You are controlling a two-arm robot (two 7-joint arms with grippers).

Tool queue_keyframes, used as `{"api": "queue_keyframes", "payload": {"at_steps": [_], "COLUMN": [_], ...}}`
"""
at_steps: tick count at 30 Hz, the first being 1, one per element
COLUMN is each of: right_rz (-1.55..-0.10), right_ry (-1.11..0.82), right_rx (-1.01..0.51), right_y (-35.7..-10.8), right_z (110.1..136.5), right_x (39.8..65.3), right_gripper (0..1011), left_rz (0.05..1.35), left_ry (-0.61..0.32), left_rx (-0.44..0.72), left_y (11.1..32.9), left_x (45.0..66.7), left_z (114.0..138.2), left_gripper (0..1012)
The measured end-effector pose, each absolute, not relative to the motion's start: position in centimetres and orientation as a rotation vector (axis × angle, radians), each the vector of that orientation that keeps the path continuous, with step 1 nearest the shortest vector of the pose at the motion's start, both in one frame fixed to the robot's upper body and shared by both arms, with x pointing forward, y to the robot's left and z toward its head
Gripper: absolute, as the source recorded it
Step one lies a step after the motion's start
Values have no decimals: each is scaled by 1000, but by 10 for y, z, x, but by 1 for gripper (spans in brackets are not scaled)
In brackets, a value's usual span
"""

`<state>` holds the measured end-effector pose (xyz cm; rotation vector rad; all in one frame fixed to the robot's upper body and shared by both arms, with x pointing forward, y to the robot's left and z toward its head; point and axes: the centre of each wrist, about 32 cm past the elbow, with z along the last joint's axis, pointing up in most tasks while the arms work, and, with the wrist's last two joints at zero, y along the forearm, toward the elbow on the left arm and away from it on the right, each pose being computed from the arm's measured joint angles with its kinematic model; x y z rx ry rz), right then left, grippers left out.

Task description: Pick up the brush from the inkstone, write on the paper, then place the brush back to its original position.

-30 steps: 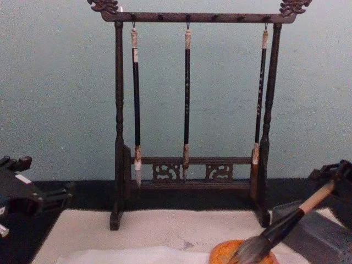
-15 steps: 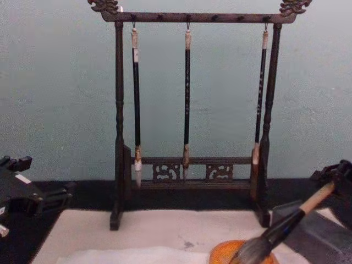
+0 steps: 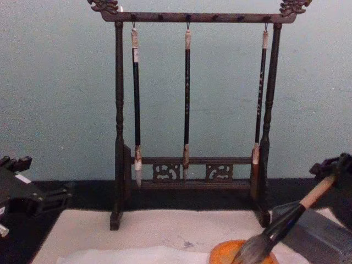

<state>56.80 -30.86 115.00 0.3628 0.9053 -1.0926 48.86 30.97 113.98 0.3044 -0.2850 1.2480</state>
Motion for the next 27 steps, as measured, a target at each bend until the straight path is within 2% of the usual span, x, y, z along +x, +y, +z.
{"api": "queue_keyframes", "payload": {"at_steps": [12, 27], "right_rz": [-1046, -1000], "right_ry": [803, 523], "right_rx": [398, 312], "right_y": [-304, -277], "right_z": [1176, 1206], "right_x": [563, 530], "right_gripper": [151, 151], "left_rz": [1248, 1248], "left_ry": [-285, -285], "left_rx": [304, 304], "left_y": [310, 310], "left_x": [489, 489], "left_z": [1140, 1140], "left_gripper": [1009, 1009]}}
